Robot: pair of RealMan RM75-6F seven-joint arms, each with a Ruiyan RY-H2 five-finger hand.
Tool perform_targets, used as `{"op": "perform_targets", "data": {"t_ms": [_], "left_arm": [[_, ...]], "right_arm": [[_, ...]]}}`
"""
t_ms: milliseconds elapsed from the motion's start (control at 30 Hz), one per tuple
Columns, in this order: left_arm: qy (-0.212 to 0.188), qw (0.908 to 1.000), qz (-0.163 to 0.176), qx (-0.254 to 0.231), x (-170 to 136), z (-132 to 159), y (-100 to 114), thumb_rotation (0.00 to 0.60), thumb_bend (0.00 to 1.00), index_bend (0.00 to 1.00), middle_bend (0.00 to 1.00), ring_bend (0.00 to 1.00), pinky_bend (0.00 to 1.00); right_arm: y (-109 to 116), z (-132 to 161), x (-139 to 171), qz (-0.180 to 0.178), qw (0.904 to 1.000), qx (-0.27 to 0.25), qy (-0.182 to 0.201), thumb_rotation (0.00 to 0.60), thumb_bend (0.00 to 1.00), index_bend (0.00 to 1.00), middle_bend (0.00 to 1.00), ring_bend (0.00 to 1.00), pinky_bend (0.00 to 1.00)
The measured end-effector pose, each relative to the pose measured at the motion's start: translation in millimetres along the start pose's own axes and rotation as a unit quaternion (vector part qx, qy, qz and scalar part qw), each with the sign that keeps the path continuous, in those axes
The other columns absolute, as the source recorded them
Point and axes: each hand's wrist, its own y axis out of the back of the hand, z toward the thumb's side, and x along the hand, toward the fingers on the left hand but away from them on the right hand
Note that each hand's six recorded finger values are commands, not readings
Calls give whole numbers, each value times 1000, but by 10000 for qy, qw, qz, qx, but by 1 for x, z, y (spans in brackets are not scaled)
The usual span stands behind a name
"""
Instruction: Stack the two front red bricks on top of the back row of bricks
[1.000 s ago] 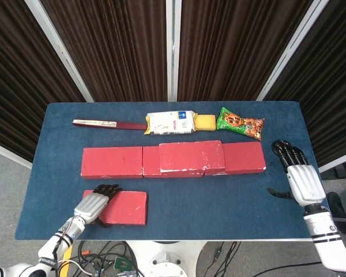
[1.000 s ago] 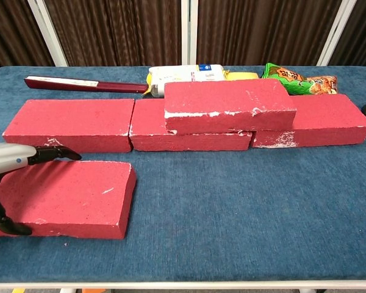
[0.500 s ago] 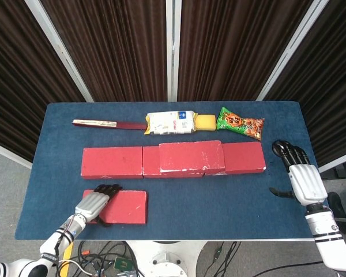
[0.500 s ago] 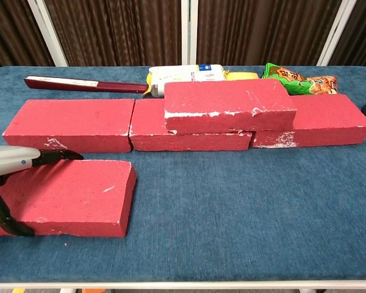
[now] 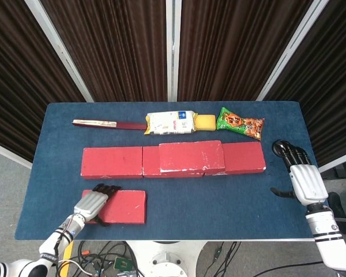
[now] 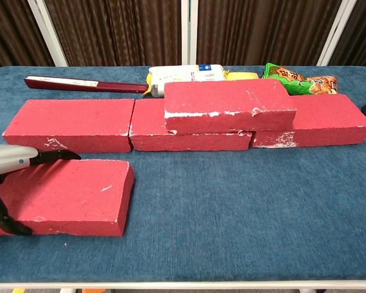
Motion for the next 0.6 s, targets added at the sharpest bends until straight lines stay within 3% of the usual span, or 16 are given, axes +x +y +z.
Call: {"op": "perform_targets", "data": {"t_ms": [133, 367, 600], "left_arm": [[-4, 10000, 87, 39, 0, 0, 2, 600, 104, 85, 167, 178, 151], [-27, 9996, 280, -20, -2, 2, 7, 600, 124, 100, 177, 211, 242], [-129, 9988, 458, -103, -12, 6, 18, 600, 126, 101, 177, 211, 251]], "right_arm": [[0, -1, 0, -7, 10000, 14, -20, 600, 0, 0, 0, 0, 0], [-1, -3, 0, -5, 10000, 8, -50, 600, 0, 0, 0, 0, 0], [0, -3, -1, -9, 10000, 10, -59, 600, 0, 0, 0, 0, 0]]}}
